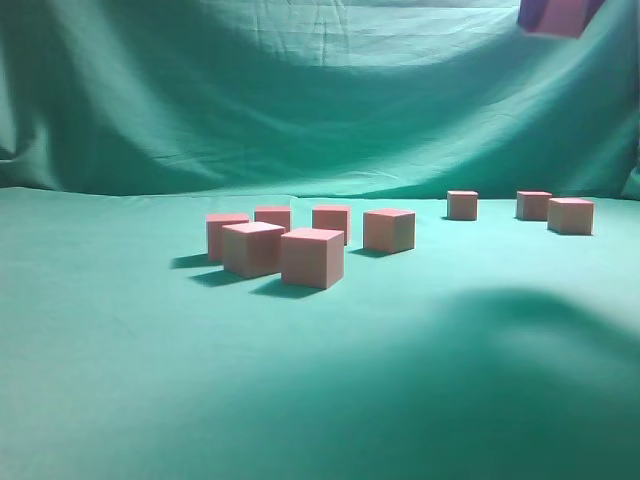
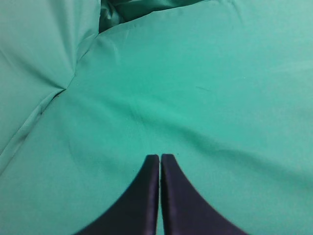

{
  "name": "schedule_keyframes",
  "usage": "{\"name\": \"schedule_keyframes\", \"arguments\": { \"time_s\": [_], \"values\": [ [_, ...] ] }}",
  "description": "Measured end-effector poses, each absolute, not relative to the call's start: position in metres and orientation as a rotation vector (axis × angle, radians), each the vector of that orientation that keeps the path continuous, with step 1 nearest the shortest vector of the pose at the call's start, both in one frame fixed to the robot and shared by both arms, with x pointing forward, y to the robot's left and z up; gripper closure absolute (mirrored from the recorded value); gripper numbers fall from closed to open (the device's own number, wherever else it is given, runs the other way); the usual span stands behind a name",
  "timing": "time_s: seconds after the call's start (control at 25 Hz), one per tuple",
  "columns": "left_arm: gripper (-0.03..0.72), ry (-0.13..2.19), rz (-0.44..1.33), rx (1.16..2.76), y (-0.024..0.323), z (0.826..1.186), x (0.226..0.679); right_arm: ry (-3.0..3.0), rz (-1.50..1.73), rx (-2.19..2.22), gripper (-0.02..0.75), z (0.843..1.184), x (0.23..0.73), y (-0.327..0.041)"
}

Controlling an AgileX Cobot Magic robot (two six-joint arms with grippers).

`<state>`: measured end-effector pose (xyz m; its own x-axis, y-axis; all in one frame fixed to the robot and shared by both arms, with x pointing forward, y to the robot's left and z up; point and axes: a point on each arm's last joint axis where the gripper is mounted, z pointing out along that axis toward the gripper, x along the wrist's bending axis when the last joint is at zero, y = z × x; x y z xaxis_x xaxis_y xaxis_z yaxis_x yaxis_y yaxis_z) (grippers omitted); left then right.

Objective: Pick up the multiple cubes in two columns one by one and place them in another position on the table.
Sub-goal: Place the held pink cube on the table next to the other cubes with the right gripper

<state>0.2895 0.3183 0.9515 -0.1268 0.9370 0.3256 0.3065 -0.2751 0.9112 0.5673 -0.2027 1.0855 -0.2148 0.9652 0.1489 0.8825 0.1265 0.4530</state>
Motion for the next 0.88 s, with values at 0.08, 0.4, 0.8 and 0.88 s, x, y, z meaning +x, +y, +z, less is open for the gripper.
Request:
{"name": "schedule_keyframes", "arguments": {
  "time_s": [0.08,0.4,0.8,0.88],
  "values": [
    [0.688,1.399,1.427,1.575,0.318,0.951,0.290,2.268,0.714,1.830,0.482,1.080,0.547,-0.201],
    [0.688,1.399,1.427,1.575,0.318,0.951,0.290,2.630,0.666,1.583,0.482,1.033,0.471,-0.138],
    [0.688,1.399,1.427,1.575,0.318,0.951,0.290,2.664,0.660,1.587,0.482,0.991,0.459,-0.079],
    [0.688,1.399,1.427,1.575,0.318,0.951,0.290,2.639,0.632,1.619,0.482,0.981,0.463,-0.077]
  ]
}}
